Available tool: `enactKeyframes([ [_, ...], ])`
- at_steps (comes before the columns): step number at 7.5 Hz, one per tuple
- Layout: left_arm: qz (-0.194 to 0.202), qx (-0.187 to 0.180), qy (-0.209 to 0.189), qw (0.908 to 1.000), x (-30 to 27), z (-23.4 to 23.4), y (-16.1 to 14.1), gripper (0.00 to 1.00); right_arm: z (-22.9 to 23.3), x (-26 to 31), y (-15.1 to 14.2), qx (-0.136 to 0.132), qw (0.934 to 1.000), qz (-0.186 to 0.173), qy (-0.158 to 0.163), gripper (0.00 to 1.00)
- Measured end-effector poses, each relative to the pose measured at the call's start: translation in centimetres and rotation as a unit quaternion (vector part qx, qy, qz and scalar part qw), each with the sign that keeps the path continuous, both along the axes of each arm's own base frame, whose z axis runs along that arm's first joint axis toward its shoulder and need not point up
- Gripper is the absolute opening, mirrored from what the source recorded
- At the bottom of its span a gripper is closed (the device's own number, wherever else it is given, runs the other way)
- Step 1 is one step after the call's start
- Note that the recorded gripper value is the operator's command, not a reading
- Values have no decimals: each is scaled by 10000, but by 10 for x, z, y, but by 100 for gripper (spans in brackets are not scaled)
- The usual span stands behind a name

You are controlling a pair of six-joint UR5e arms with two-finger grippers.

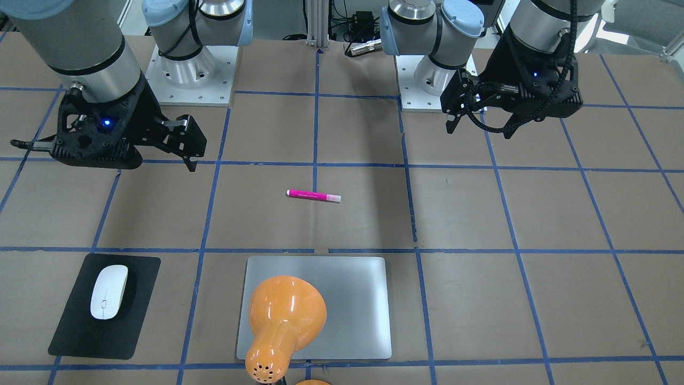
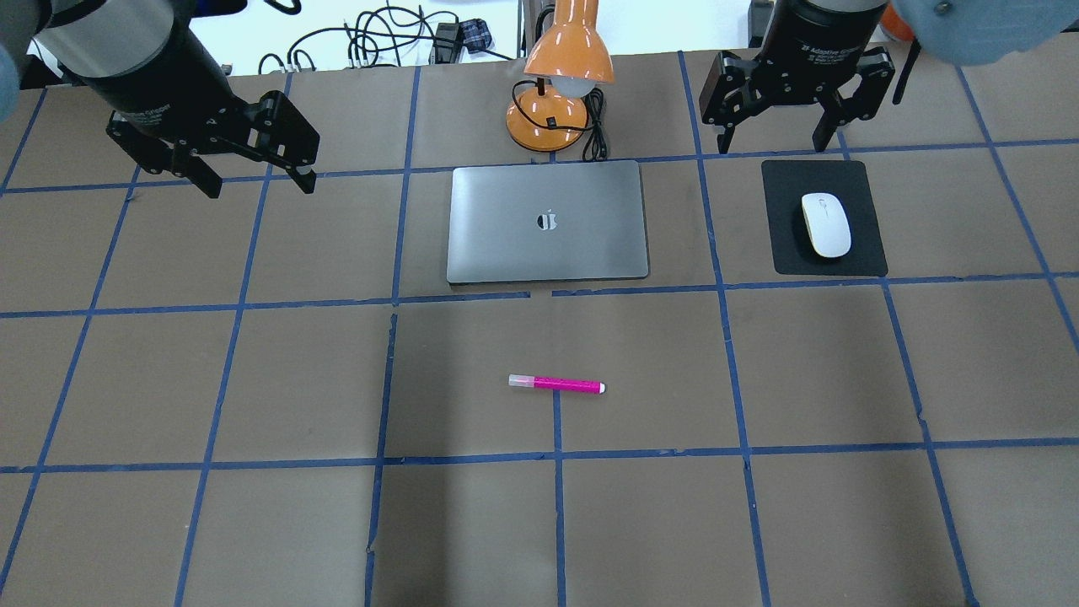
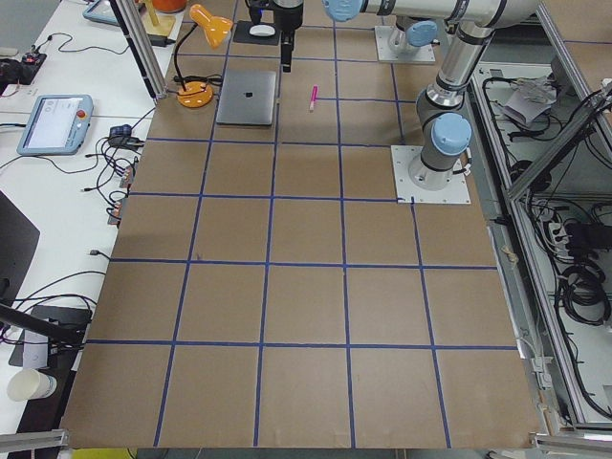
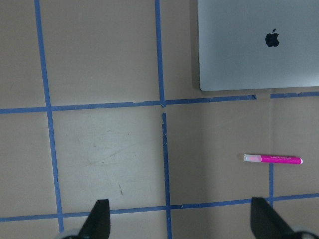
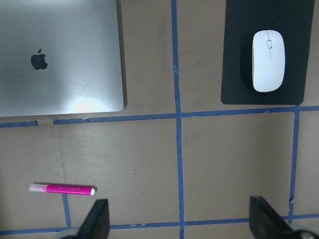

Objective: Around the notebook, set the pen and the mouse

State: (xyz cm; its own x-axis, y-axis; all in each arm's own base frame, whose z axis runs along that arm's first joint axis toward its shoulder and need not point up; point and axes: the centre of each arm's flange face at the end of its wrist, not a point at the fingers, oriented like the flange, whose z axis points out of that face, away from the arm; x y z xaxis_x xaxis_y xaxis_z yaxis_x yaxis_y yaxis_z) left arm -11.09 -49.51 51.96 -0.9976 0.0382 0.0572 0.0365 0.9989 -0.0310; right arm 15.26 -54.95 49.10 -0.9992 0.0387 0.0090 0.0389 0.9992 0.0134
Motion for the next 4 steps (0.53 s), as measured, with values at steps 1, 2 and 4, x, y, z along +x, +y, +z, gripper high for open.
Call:
enactKeyframes([
  [1,1,-18,1,10000,0,0,-1,100,1,0,-1,-19,10000,10,5,100],
  [2,2,-46,2,10000,0,0,-2,100,1,0,-1,-29,10000,-5,-10,100],
  [4,3,-69,1,10000,0,-1,-2,100,3,1,-4,-68,10000,-18,-39,100],
])
